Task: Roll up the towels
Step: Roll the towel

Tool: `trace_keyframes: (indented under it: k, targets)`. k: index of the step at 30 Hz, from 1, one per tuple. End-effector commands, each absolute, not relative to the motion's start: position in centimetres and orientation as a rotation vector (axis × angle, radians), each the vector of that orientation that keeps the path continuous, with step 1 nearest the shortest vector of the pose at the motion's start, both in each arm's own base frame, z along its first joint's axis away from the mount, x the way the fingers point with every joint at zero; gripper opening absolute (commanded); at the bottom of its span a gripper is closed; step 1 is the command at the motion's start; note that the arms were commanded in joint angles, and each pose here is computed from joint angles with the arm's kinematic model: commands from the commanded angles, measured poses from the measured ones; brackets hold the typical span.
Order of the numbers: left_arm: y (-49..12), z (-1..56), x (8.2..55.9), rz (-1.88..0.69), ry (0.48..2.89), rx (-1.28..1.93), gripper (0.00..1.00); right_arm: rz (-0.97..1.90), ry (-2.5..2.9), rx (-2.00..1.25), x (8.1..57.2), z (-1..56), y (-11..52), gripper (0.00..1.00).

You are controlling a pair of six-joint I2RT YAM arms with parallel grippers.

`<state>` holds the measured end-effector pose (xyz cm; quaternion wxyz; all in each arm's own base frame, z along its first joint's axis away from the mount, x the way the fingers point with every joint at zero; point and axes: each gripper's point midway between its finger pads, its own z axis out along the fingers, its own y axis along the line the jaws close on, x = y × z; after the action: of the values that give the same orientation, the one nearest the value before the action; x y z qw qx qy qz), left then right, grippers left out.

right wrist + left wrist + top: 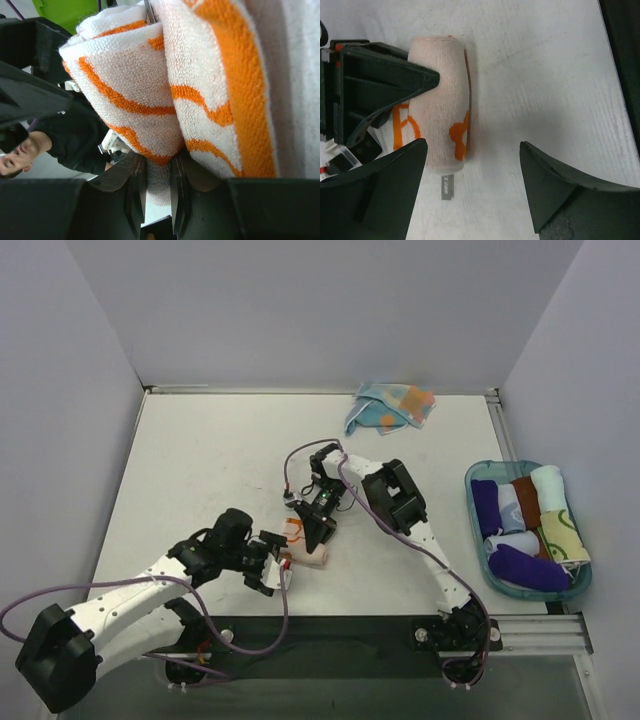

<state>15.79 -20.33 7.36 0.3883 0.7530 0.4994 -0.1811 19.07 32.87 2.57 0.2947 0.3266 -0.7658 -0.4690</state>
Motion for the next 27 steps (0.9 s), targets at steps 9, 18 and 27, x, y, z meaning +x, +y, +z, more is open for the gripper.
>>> trace_keyframes:
  k: [9, 18, 27]
  targets:
    - [-25.9, 7.7, 22.7, -0.235, 1.167, 1.923, 0.82, -1.032, -2.071, 0.846, 18.7, -1.6, 30.6, 0.04]
    - [-26.0, 5.2, 20.4, -0.296, 1.166, 2.006, 0.69, -1.053, -2.084, 0.795, 19.4, -1.6, 30.7, 0.08]
    - [-22.0, 2.3, 17.9, -0.371, 1.475, 2.087, 0.26, -1.083, -2.119, 0.742, 20.7, -0.9, 29.9, 0.36]
